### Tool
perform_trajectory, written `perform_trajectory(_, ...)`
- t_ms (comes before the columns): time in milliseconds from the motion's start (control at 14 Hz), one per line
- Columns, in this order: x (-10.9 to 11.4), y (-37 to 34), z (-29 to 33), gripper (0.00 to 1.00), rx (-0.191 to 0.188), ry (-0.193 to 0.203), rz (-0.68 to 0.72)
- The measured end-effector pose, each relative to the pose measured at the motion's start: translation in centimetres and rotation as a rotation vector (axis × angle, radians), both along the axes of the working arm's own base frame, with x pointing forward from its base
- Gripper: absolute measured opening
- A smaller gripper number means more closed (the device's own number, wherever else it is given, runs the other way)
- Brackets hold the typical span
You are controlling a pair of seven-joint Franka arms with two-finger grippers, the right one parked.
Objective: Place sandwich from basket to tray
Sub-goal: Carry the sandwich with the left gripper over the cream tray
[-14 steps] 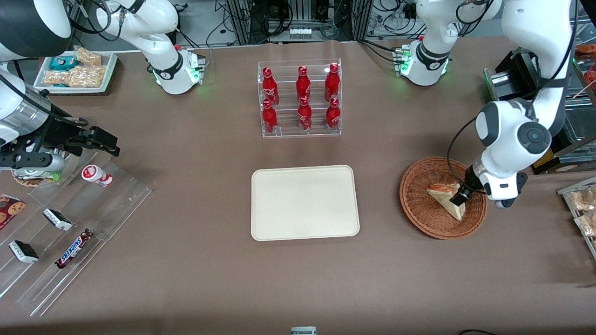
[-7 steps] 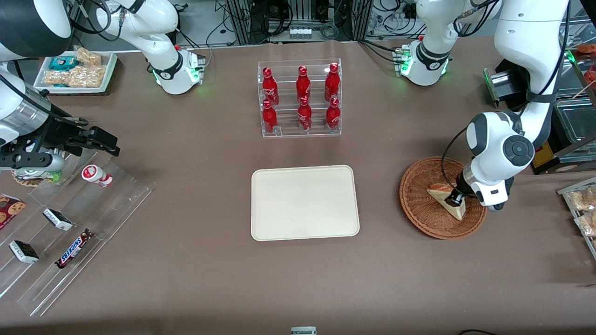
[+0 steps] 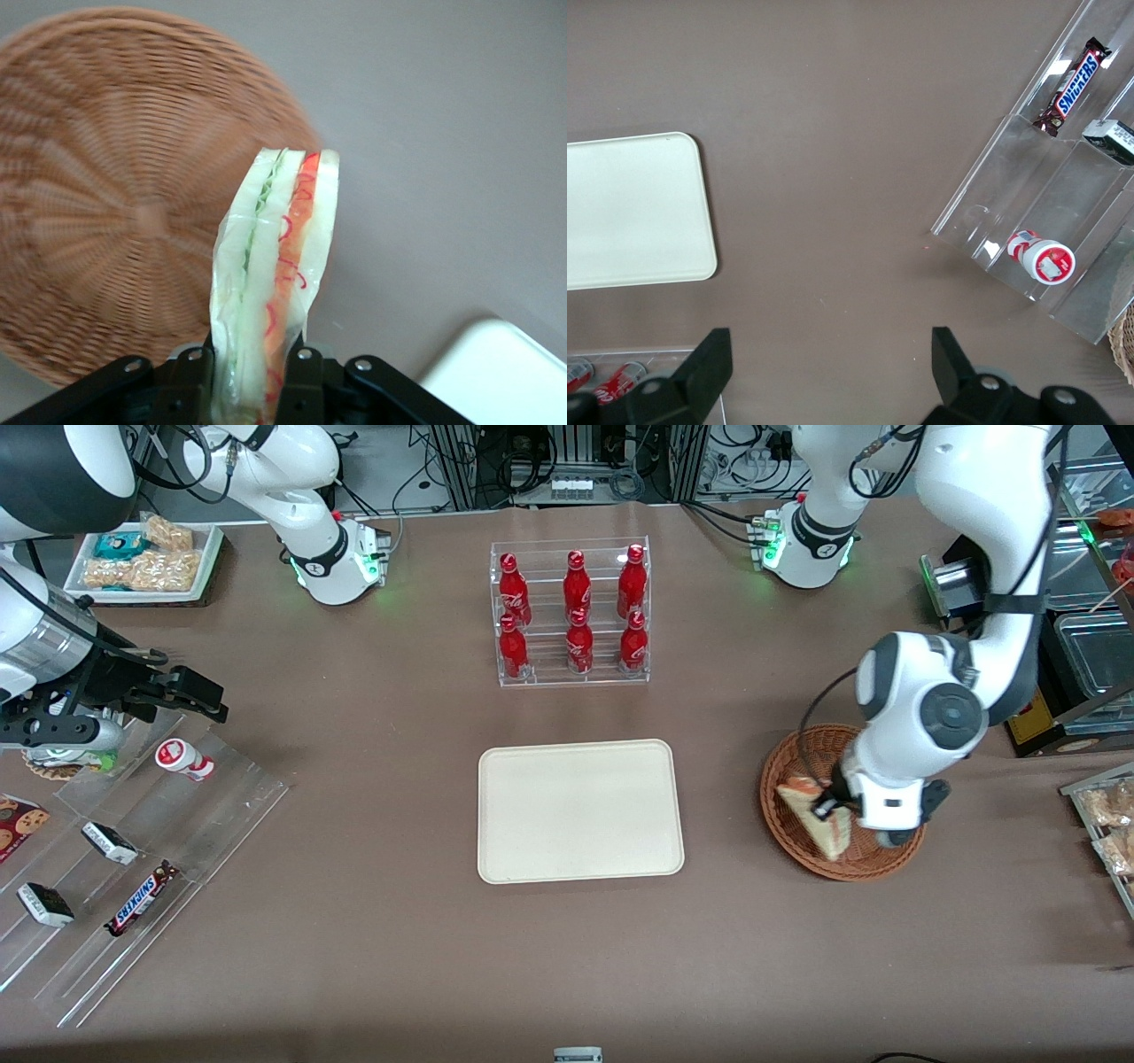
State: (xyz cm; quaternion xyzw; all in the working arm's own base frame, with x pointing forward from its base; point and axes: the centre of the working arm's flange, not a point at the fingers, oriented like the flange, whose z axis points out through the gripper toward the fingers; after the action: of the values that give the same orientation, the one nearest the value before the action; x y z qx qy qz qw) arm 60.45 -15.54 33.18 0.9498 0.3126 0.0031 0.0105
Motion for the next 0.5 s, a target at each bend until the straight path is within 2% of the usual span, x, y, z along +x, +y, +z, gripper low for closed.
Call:
perform_trajectory(214,0.5,-11.0,-0.6,0.16,-0.018,-0.036,-0.240)
perform_trajectory(500,-2.6,-25.9,-3.8,0.16,-0.036,-0.052,-0.409)
